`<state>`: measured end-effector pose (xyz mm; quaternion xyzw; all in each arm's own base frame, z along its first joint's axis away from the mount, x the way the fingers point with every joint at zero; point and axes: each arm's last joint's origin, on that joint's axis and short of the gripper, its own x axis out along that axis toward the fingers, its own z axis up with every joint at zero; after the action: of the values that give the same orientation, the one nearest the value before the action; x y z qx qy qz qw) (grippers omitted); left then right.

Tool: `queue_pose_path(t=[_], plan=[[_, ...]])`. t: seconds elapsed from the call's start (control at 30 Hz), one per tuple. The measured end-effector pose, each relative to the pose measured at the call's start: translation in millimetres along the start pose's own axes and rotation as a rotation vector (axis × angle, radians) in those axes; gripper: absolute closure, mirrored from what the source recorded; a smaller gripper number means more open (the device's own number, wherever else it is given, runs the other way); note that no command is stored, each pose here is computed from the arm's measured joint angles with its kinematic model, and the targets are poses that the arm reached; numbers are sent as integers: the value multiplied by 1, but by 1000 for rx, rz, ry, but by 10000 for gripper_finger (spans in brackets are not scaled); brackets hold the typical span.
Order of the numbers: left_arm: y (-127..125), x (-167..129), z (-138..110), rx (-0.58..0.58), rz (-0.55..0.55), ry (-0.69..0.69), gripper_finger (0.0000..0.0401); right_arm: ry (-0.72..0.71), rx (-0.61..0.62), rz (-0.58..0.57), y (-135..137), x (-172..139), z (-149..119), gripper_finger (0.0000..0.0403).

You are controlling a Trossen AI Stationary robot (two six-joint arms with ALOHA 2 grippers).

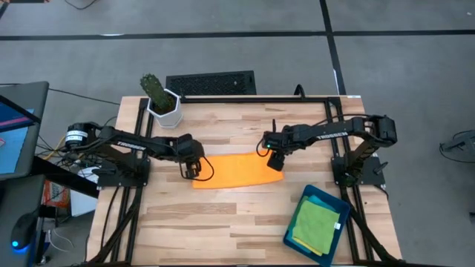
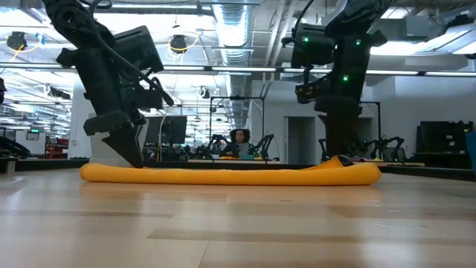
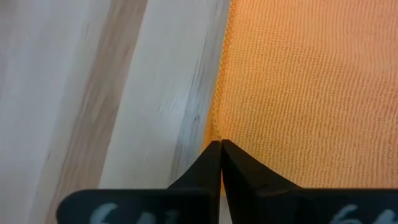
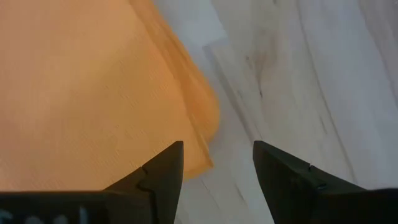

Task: Fold microfiber towels
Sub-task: Fold the orange microfiber towel

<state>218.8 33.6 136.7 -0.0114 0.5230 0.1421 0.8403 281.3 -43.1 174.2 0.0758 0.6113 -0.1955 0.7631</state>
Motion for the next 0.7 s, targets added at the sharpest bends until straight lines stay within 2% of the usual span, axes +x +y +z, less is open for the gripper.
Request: queue_pose_path(t=[0.2,0.43,0.53,0.7], plan=[[-1,0,0,4,22,-4,401,35,-9,-5,1,5,-2,184],[-1,0,0,-2,23,-6,401,93,-36,-21,5,25,-1,193],[-1,0,0,-2,24,-6,401,88,-52,-34,8,26,-2,234],[0,0,1,-5,40,-8,401,70,-91,-44,13,19,-4,360]])
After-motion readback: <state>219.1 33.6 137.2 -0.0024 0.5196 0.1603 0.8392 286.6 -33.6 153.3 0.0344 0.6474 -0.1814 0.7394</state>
